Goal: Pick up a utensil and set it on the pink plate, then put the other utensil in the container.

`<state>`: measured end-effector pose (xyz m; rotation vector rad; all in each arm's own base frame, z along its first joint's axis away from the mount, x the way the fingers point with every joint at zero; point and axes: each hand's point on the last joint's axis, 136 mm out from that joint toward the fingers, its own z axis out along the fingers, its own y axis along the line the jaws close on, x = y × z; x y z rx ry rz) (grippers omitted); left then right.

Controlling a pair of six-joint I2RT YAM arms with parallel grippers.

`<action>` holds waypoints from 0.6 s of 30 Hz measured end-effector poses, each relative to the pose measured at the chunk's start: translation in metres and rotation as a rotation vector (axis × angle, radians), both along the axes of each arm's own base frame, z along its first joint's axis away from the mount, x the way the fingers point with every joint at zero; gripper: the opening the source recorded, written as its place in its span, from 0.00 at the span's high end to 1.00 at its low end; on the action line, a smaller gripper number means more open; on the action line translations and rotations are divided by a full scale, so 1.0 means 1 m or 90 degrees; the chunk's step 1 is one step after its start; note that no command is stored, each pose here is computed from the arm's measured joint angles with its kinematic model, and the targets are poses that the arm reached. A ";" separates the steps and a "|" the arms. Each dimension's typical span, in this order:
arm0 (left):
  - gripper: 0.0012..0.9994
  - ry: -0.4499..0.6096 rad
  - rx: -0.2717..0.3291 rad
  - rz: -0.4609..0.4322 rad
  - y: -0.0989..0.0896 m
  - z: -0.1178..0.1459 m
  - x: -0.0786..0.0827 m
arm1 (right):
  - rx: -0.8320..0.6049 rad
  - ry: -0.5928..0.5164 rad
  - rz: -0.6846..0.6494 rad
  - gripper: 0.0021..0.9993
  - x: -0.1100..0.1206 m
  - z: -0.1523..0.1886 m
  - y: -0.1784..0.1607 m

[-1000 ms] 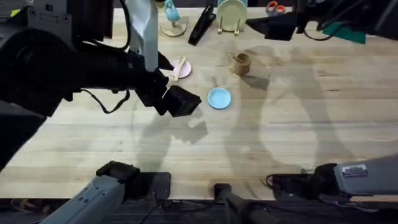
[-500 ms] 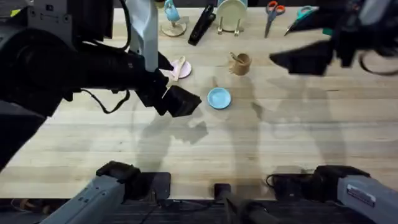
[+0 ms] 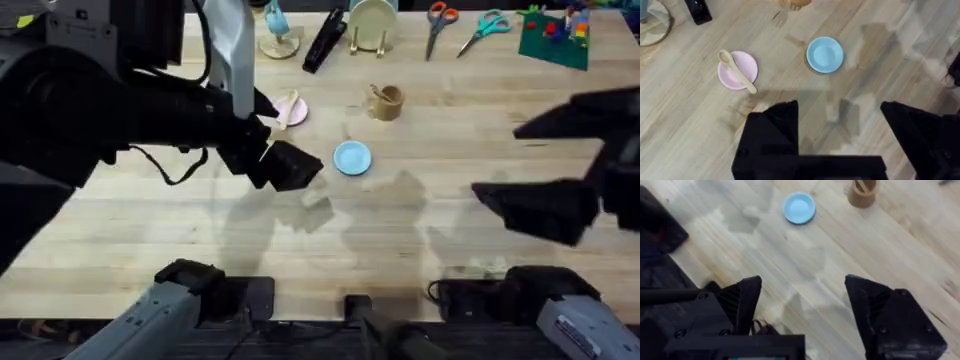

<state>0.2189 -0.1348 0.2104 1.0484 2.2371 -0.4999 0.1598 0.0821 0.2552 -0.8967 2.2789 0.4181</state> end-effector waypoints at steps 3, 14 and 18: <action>0.01 0.000 0.000 0.000 0.000 0.000 0.000 | -0.024 -0.007 -0.014 0.00 -0.008 -0.001 -0.006; 0.01 0.000 0.000 0.000 0.000 0.000 0.000 | -0.048 -0.013 -0.028 0.00 -0.017 -0.002 -0.012; 0.01 0.000 0.000 0.000 0.000 0.000 0.000 | -0.050 -0.013 -0.029 0.00 -0.017 -0.003 -0.013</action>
